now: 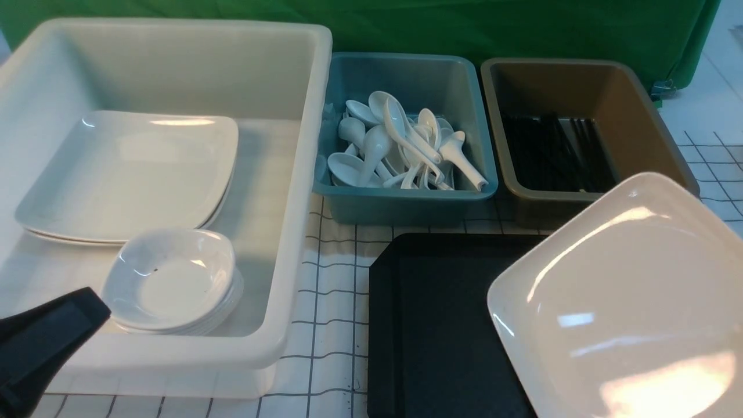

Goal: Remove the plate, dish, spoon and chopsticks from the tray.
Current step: Use the right arm to move the plate from right to left

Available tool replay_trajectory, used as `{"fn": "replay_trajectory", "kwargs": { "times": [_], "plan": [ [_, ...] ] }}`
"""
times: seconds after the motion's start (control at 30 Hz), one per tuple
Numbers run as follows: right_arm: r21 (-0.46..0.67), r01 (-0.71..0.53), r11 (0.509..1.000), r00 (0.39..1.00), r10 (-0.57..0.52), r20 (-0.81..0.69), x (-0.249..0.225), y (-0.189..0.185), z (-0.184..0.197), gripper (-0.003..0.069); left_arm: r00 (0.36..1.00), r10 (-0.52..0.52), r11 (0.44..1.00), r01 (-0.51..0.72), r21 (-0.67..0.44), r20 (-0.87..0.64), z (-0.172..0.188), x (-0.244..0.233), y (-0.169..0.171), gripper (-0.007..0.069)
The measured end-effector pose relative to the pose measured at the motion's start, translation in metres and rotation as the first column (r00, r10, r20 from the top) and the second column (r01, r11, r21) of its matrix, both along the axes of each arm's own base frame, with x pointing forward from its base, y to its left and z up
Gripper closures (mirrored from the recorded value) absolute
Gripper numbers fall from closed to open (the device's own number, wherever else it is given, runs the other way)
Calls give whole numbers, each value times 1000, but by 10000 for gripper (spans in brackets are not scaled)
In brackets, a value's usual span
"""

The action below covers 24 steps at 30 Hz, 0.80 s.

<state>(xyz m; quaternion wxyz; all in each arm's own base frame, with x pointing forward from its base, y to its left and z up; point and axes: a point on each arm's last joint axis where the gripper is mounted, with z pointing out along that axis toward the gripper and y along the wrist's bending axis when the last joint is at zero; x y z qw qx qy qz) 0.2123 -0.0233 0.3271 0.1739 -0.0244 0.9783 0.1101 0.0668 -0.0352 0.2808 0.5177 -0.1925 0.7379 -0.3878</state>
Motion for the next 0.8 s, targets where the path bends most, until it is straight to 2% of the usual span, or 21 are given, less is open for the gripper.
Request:
{"fn": "replay_trajectory", "kwargs": {
  "times": [0.1,0.23,0.5,0.57,0.6,0.67,0.77,0.8],
  "plan": [
    [-23,1,1000,996,1,93,-15,4,23,583,1000,-3,1000,3,9,-10,-1,2,0,603],
    [7,-3,1000,982,2,188,-29,12,46,583,1000,-3,1000,4,31,-9,-1,3,0,603],
    [149,-118,982,934,59,353,-36,31,82,583,1000,2,990,-2,140,-5,-5,3,3,603],
    [228,-202,952,907,94,410,-36,40,91,583,1000,3,988,-2,153,-6,-5,3,3,589],
    [234,-200,952,905,87,416,-35,41,91,583,1000,3,988,-3,151,-6,-5,3,3,586],
    [311,-300,902,871,126,476,-37,51,99,583,1000,0,991,3,132,-17,-5,2,2,534],
    [341,-356,870,840,138,525,-38,55,105,583,1000,-15,995,18,101,-26,-5,2,1,473],
    [364,-391,845,818,138,558,-39,59,110,583,999,-27,998,29,64,-28,-4,1,-1,421]
  ]
}}
